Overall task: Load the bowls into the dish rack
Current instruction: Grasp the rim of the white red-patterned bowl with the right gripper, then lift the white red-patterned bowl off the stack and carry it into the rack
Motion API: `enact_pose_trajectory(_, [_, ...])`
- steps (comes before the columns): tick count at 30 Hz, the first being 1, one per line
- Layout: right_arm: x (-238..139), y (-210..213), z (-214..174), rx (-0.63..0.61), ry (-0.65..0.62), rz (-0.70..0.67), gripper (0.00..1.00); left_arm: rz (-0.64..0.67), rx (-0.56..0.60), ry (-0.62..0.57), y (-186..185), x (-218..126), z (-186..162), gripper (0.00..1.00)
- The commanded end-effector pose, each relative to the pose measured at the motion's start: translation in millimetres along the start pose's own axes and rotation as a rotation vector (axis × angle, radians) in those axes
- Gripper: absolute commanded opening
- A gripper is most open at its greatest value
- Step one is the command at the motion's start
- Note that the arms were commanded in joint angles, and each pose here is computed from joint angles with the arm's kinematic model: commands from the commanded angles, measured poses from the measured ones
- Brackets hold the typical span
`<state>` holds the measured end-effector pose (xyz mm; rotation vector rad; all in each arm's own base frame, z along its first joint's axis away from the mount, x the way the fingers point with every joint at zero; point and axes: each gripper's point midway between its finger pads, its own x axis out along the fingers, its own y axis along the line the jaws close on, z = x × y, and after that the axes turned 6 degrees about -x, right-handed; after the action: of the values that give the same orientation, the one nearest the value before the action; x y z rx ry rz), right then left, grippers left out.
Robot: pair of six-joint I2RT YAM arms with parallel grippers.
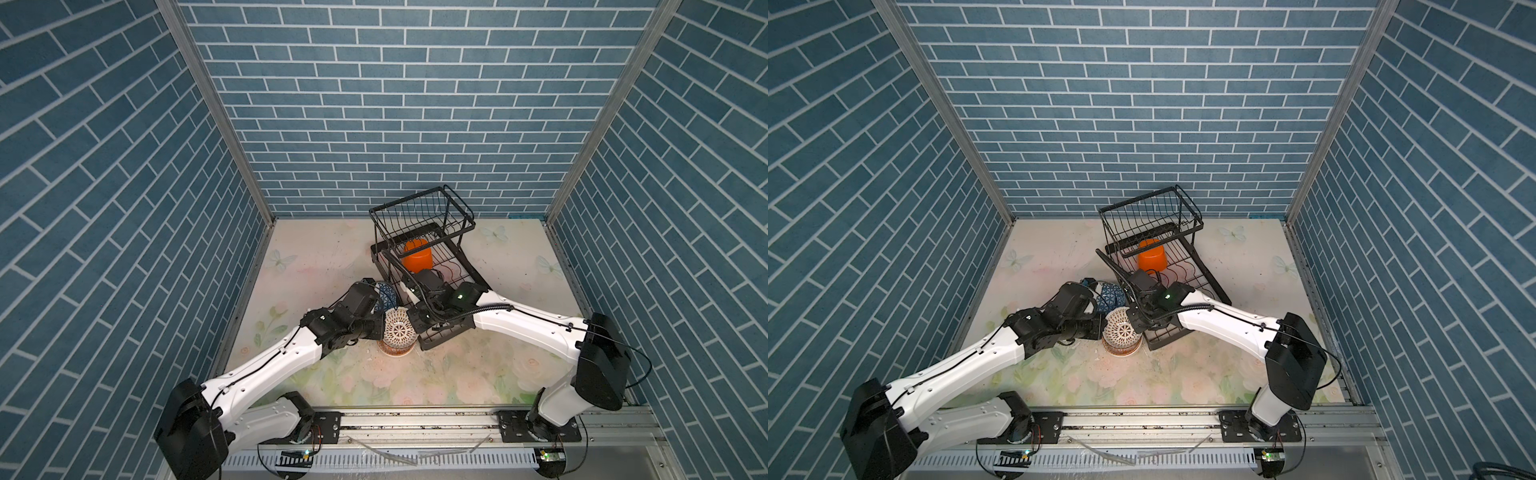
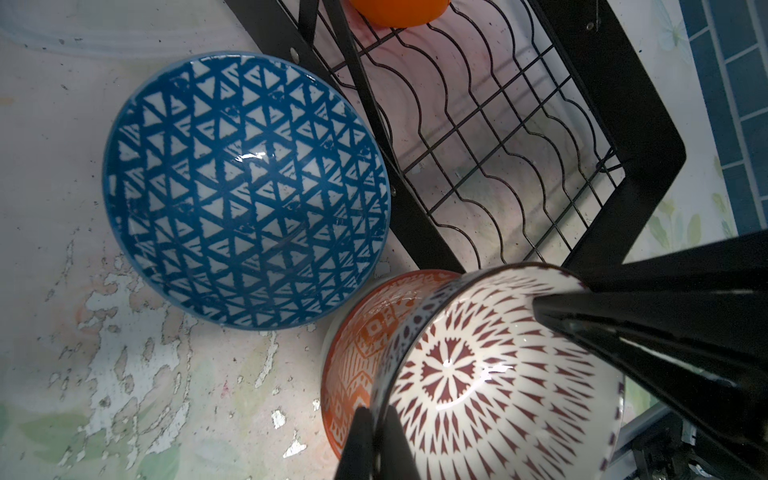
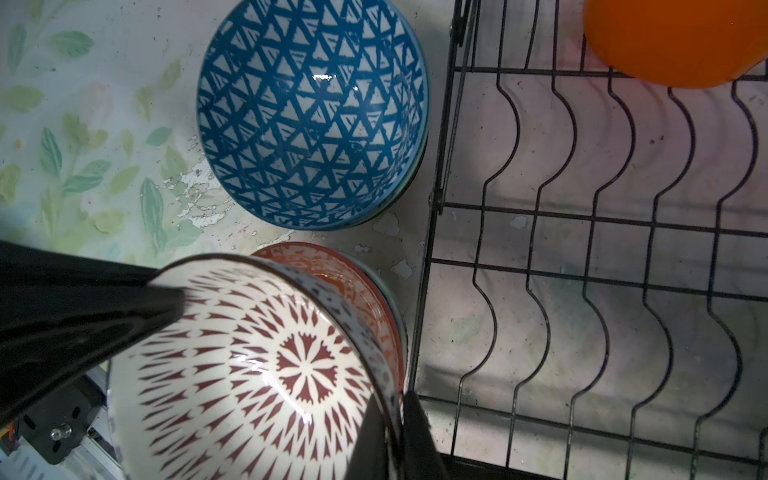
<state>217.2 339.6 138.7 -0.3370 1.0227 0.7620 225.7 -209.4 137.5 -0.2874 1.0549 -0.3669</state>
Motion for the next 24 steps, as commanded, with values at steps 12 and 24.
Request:
enact_pose_trajectory(12, [-29.4, 10.2, 36.3, 0.002, -0.144, 0.024, 0.0, -0.049, 0.007, -0.115, -7.5, -18.3, 16.7, 0.31])
enact_pose_trajectory(24, [-81.9, -39.7, 46.9, 0.004, -0.287, -0.237, 0.0, -0.101, 0.005, -0.251, -16.2, -38.4, 39.4, 1.0])
